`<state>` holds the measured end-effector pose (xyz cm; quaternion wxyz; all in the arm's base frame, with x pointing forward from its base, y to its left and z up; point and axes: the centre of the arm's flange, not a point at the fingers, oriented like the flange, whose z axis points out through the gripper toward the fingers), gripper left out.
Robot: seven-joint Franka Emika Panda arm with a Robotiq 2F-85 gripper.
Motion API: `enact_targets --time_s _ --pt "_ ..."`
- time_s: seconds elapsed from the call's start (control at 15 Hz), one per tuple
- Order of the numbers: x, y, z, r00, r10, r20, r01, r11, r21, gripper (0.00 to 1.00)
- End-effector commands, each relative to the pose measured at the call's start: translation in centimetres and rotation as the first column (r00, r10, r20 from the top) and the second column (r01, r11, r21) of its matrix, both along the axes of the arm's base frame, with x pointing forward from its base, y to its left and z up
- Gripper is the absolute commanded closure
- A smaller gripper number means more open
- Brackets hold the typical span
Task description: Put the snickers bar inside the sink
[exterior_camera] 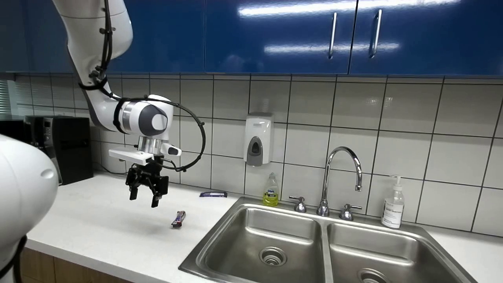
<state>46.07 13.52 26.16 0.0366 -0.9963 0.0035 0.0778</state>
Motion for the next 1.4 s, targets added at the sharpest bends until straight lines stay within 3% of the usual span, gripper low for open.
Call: enact_targets --time_s 0.0,0.4,0.73,1.33 --pt "3.8 0.3 -1.8 0.999 0.037 0.021 -0.037 0.999 -0.008 0.0" --pt "9.4 0.1 -4.0 0.998 0.054 0.039 -0.053 0.998 -0.039 0.0" --pt "13.5 -0.6 -5.8 0.998 0.066 0.021 -0.066 0.998 -0.022 0.0" --pt "16.2 -2.2 -8.5 0.969 0.24 -0.062 -0.241 0.97 -0.011 0.0"
